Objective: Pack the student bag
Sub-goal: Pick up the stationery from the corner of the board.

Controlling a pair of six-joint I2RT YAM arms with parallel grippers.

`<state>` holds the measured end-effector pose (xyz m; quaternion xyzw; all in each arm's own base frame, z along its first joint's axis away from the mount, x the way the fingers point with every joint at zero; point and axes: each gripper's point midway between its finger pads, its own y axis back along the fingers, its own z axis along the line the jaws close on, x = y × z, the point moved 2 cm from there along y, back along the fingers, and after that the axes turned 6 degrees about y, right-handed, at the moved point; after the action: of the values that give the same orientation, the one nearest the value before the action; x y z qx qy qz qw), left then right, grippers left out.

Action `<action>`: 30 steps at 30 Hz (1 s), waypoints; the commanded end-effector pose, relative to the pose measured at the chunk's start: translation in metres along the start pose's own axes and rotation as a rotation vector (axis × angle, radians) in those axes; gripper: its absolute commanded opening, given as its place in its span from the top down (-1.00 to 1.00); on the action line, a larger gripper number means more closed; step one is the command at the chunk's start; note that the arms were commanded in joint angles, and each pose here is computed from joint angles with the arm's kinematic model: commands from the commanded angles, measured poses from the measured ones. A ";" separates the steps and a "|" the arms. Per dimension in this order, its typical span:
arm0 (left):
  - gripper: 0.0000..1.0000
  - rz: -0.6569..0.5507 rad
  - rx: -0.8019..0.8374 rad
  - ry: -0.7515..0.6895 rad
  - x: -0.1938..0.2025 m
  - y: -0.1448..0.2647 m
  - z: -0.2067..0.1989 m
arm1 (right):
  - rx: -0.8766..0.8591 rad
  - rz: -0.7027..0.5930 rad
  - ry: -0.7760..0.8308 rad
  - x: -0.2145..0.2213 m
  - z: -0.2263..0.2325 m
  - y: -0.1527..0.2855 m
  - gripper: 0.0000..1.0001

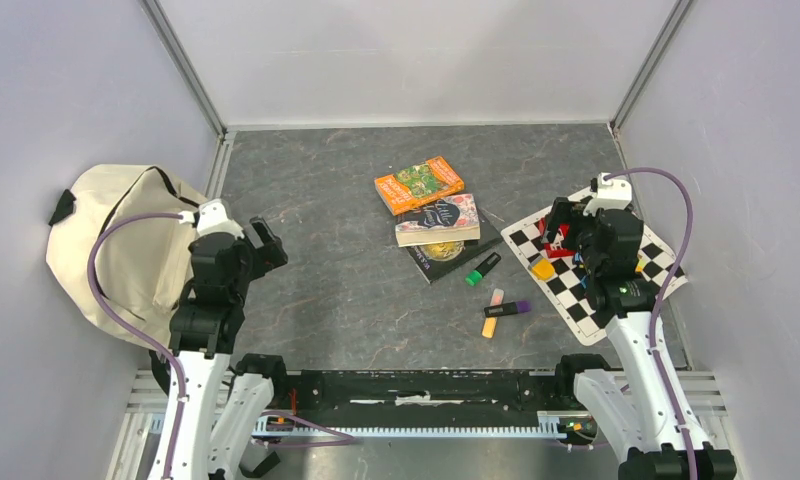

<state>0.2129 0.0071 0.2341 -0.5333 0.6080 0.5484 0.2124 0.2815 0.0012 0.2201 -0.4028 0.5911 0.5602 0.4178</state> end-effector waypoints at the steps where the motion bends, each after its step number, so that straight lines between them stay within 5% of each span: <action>1: -0.99 -0.077 0.021 -0.068 -0.017 0.007 0.000 | -0.025 -0.049 -0.015 -0.022 0.004 0.006 -0.97; 5: -0.99 -0.116 0.014 -0.149 -0.029 0.012 0.002 | -0.046 -0.063 -0.020 -0.026 0.008 0.008 -0.97; 13: -0.99 -0.152 -0.364 -0.244 -0.066 -0.008 0.045 | -0.068 -0.049 -0.022 -0.023 0.011 0.009 -0.97; 20: -0.99 -0.319 -0.604 -0.055 -0.109 0.007 0.097 | -0.119 -0.078 -0.044 -0.033 0.020 0.011 -0.97; 26: -0.99 -0.376 -0.908 0.077 -0.100 0.034 0.141 | -0.132 -0.074 -0.050 -0.033 0.022 0.010 -0.97; 30: -0.99 -0.530 -0.912 0.176 -0.090 0.061 0.148 | -0.158 -0.076 -0.050 -0.038 0.026 0.009 -0.97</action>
<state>0.1783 0.1602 0.2726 -0.6610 0.2549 0.7036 0.0551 0.2799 0.0209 0.2266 -0.4136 0.5497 0.6025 0.4047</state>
